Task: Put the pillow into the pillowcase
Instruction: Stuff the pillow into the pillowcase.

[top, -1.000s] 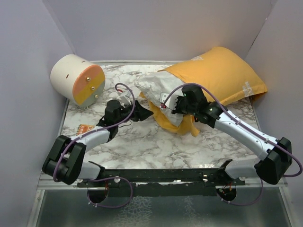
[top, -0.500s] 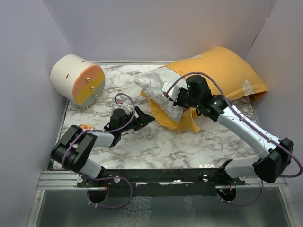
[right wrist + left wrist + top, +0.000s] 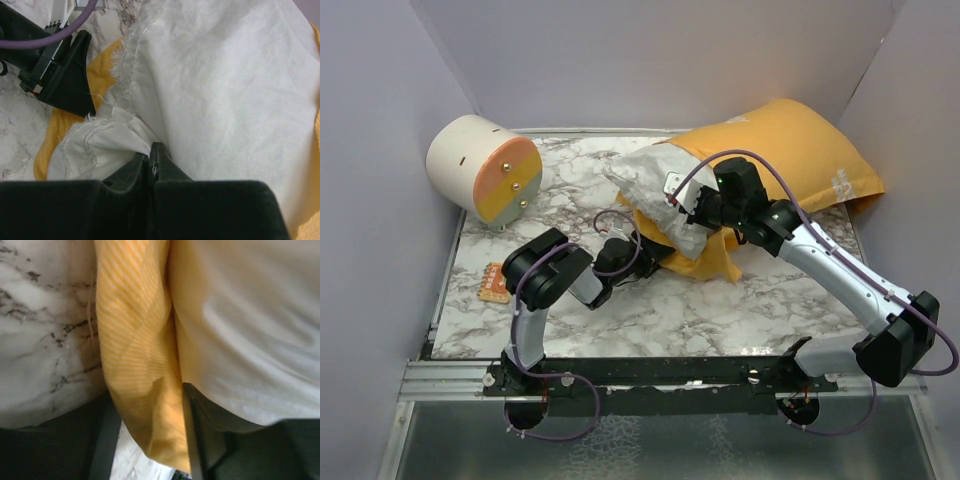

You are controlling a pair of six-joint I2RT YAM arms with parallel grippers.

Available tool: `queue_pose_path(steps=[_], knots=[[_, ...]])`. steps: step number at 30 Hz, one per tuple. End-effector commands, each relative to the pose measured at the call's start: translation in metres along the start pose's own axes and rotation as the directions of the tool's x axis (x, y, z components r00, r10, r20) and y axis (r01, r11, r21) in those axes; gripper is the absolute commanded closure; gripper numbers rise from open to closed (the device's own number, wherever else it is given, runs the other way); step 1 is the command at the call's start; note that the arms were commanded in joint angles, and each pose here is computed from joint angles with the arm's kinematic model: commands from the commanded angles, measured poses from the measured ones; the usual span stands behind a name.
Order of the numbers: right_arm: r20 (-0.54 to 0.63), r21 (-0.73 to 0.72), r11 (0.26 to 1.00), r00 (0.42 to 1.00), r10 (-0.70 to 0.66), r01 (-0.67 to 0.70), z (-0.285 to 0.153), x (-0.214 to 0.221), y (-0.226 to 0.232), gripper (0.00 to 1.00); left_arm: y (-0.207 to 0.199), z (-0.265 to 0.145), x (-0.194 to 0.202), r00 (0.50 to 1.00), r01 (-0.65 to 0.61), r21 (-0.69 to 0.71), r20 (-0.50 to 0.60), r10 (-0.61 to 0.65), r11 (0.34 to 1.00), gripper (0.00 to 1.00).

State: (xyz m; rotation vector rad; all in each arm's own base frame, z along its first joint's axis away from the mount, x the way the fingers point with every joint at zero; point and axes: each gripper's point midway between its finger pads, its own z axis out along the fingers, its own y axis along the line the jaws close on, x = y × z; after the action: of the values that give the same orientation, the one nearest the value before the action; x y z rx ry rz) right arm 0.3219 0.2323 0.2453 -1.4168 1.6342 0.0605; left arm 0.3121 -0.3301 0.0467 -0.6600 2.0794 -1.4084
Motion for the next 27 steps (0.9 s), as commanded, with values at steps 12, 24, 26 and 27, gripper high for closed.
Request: queue_pose_path(steps=[12,24,26,27], knots=[[-0.082,0.131,0.988,0.993,0.088,-0.077,-0.002,0.049,-0.045,0.99,-0.027,-0.043,-0.012,0.983,-0.12,0.096,0.148,0.105,0.988,1.0],[-0.144,-0.155,0.986,0.989,0.044,-0.067,-0.007,0.096,0.008,0.9,-0.078,-0.125,-0.001,0.875,-0.473,0.036,0.129,0.466,0.88,1.0],[0.012,-0.363,0.931,0.999,0.051,-0.043,-0.028,0.055,0.038,0.75,-0.09,-0.122,0.009,0.865,-0.501,0.089,0.087,0.494,0.861,1.0],[0.103,-0.442,0.897,0.992,0.071,-0.019,-0.042,0.031,0.048,0.66,-0.097,-0.119,0.013,0.86,-0.511,0.12,0.07,0.506,0.851,1.0]])
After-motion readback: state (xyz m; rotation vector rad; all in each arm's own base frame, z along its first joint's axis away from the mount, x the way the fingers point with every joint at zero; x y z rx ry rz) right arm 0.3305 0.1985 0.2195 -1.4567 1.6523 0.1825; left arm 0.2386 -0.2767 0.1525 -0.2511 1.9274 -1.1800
